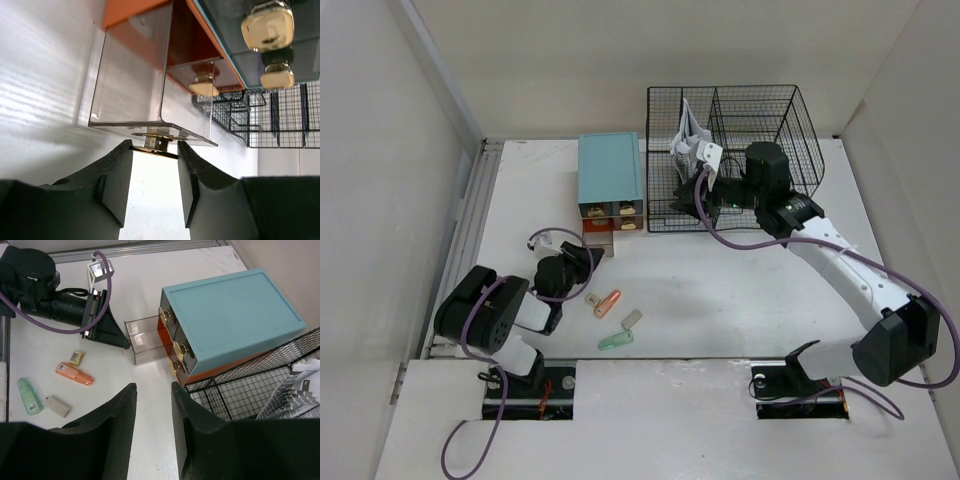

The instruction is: Organize the desk

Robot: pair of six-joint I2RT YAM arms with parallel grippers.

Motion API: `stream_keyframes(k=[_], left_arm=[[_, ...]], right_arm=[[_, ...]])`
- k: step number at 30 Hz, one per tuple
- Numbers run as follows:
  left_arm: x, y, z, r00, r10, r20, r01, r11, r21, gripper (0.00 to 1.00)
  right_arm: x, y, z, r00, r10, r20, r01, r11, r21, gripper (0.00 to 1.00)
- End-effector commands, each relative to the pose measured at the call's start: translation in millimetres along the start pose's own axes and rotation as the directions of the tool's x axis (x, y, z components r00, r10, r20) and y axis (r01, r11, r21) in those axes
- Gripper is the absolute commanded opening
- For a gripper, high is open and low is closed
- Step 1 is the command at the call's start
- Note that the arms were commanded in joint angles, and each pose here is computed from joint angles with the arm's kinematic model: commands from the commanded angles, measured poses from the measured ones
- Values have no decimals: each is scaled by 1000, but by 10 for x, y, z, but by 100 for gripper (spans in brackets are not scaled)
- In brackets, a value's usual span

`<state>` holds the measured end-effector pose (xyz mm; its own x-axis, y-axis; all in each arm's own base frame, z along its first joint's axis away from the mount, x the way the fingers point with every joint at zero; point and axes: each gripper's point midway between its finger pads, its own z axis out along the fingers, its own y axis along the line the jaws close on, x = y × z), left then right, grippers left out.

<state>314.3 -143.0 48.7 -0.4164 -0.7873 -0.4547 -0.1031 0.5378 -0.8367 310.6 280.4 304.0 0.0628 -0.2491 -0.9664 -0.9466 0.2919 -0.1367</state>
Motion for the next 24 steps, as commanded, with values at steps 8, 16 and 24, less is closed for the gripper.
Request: stream_keyframes(k=[8, 16, 24], left_arm=[[227, 20, -257, 999, 24, -23, -24, 999, -30, 15], [213, 96, -293, 999, 35, -24, -37, 995, -98, 83], [40, -303, -492, 999, 46, 8, -46, 999, -23, 95]], right_arm=[[-53, 3, 57, 999, -26, 42, 28, 999, -38, 39], [-14, 9, 61, 999, -29, 36, 30, 999, -41, 42], [20, 11, 85, 999, -32, 32, 34, 998, -52, 42]])
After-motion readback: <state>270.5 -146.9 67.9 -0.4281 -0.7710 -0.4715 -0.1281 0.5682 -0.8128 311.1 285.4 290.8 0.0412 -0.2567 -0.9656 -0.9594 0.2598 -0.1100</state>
